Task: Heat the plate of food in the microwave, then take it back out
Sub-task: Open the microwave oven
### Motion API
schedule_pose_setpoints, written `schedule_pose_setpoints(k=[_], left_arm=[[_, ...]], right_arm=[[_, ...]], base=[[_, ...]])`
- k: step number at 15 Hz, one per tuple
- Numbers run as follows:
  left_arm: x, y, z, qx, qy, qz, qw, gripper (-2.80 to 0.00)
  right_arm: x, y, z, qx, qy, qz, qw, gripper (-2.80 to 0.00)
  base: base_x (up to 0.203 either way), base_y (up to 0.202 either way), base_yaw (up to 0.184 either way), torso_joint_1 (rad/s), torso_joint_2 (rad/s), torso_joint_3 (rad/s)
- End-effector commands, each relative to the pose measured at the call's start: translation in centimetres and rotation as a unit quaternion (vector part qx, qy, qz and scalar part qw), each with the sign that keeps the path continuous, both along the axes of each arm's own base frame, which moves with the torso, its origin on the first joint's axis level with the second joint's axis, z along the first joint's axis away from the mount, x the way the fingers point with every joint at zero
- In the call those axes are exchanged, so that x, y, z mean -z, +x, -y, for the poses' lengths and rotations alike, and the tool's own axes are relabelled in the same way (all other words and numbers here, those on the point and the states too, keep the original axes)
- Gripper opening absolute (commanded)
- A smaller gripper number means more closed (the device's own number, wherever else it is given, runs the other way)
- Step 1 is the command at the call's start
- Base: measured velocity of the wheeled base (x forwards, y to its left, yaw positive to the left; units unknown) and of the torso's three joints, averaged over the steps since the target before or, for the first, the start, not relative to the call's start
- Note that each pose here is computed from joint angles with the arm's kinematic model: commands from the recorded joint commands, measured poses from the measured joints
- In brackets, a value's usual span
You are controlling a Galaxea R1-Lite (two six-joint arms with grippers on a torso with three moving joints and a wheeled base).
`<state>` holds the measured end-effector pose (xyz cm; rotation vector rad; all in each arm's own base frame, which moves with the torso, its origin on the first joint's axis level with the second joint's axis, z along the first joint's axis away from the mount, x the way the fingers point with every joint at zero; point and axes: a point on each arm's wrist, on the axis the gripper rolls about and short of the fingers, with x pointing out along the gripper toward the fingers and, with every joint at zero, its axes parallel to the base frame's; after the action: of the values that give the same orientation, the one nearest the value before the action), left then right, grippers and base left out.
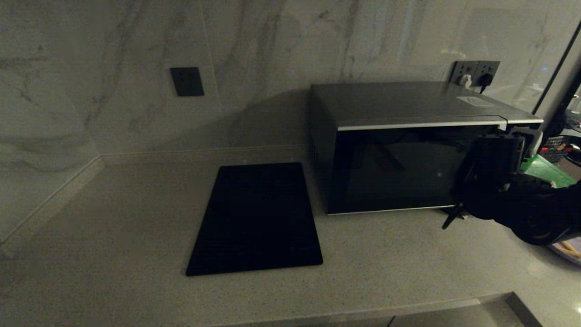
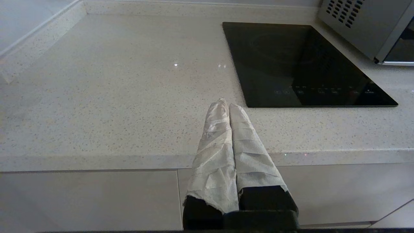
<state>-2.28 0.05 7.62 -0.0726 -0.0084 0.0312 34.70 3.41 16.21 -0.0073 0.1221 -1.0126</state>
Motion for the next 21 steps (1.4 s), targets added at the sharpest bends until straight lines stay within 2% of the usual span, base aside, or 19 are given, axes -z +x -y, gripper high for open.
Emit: schedule_pose_setpoints(k=[1, 6, 13, 21], left_arm=[[0.0, 0.0, 0.0, 0.000, -0.001, -0.001, 1.0000, -2.80], [0.0, 0.0, 0.0, 0.000, -0.001, -0.001, 1.0000, -2.80], [0.0, 0.0, 0.0, 0.000, -0.001, -0.001, 1.0000, -2.80], [0.0, 0.0, 0.0, 0.000, -0.001, -0.001, 1.0000, -2.80]], right_arm=[[0.0, 1.0, -0.8, -0.007, 0.001, 0.008, 1.000, 0.00], [-0.6, 2.1, -1.7, -0.017, 0.005, 0.027, 0.999, 0.00], [1.7, 3.7, -1.8, -0.021, 0.002, 0.003, 1.000, 0.00], [2.9, 5.3, 1.1, 0.003, 0.005, -0.007, 1.000, 0.00]], base=[[0.000, 0.000, 0.000, 0.000, 0.00, 0.000], [0.000, 0.000, 0.000, 0.000, 0.00, 0.000], [0.000, 0.000, 0.000, 0.000, 0.00, 0.000], [0.000, 0.000, 0.000, 0.000, 0.00, 0.000]])
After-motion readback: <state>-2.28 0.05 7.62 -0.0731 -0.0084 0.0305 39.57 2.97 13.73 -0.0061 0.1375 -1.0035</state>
